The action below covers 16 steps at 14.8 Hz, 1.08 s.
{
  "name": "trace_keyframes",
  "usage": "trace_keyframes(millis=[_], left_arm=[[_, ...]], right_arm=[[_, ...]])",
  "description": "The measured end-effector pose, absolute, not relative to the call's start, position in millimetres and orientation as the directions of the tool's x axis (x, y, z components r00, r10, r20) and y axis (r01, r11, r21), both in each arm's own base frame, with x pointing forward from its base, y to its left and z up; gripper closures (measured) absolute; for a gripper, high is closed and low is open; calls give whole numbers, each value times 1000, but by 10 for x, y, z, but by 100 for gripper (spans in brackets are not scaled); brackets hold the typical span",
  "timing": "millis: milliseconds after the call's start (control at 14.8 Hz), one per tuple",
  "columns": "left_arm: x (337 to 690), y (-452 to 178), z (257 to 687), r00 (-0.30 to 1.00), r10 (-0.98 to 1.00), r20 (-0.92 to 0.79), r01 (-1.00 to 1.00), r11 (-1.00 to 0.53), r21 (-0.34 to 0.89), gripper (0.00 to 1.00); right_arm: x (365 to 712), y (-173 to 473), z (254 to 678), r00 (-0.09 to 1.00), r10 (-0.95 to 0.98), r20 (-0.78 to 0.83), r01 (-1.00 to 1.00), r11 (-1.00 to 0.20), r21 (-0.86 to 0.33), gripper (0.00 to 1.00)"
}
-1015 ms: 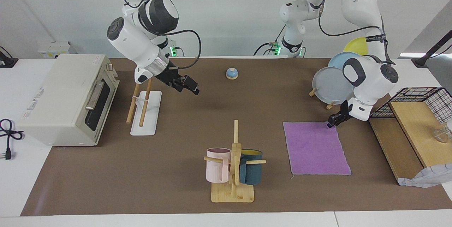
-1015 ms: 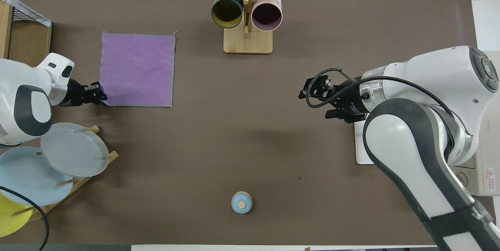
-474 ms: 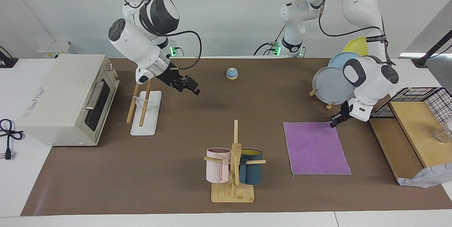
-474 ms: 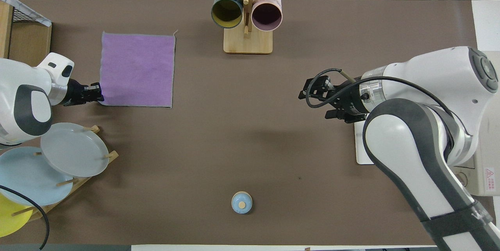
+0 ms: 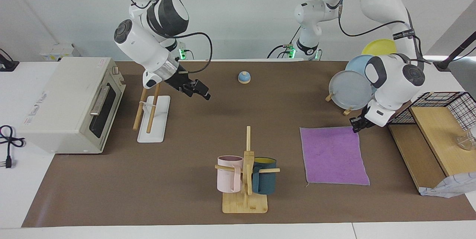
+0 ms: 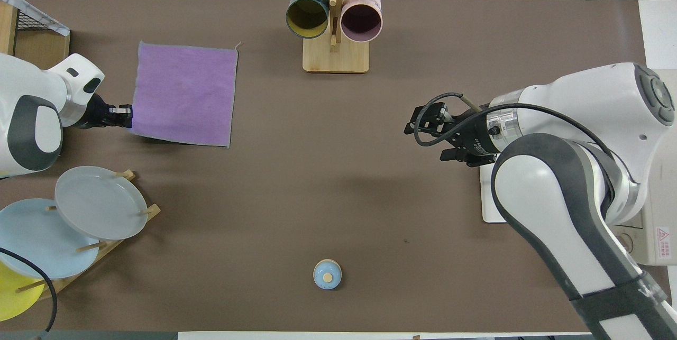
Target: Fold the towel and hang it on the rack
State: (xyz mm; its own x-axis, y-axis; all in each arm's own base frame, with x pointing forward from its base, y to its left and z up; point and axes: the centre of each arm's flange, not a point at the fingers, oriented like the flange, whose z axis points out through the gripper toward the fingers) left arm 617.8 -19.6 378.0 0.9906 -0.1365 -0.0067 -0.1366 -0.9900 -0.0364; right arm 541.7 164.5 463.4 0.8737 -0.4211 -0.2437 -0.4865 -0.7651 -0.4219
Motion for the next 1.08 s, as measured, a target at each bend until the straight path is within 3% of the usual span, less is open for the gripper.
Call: trace_keyframes(millis=[203,338,474,677,1083], left_arm=[[6021,-1336,3948,910,-414,-27,-411,-890,-196,98],[5785,-1942,3827,850,-523,-64,-522,-822,-228,98],[5540,-2299,3607,832,-547,-93,-553,-802,-227,98],[5391,-2349,3338,851,-518,-87,-524,-821,-226,98],[5529,-2005,3476,936,-348,-50,-352,-927,-131,39]], right_arm=[[5417,1645,4634,874,-421,-244,-487,-765,-422,0],[5418,1645,4634,874,-421,-244,-487,-765,-422,0],[5420,1643,4636,874,-422,-242,-487,-764,-423,0],[5423,1642,4638,874,-423,-240,-487,-764,-424,0],[5438,1641,4648,863,-446,-237,-504,-751,-425,0]])
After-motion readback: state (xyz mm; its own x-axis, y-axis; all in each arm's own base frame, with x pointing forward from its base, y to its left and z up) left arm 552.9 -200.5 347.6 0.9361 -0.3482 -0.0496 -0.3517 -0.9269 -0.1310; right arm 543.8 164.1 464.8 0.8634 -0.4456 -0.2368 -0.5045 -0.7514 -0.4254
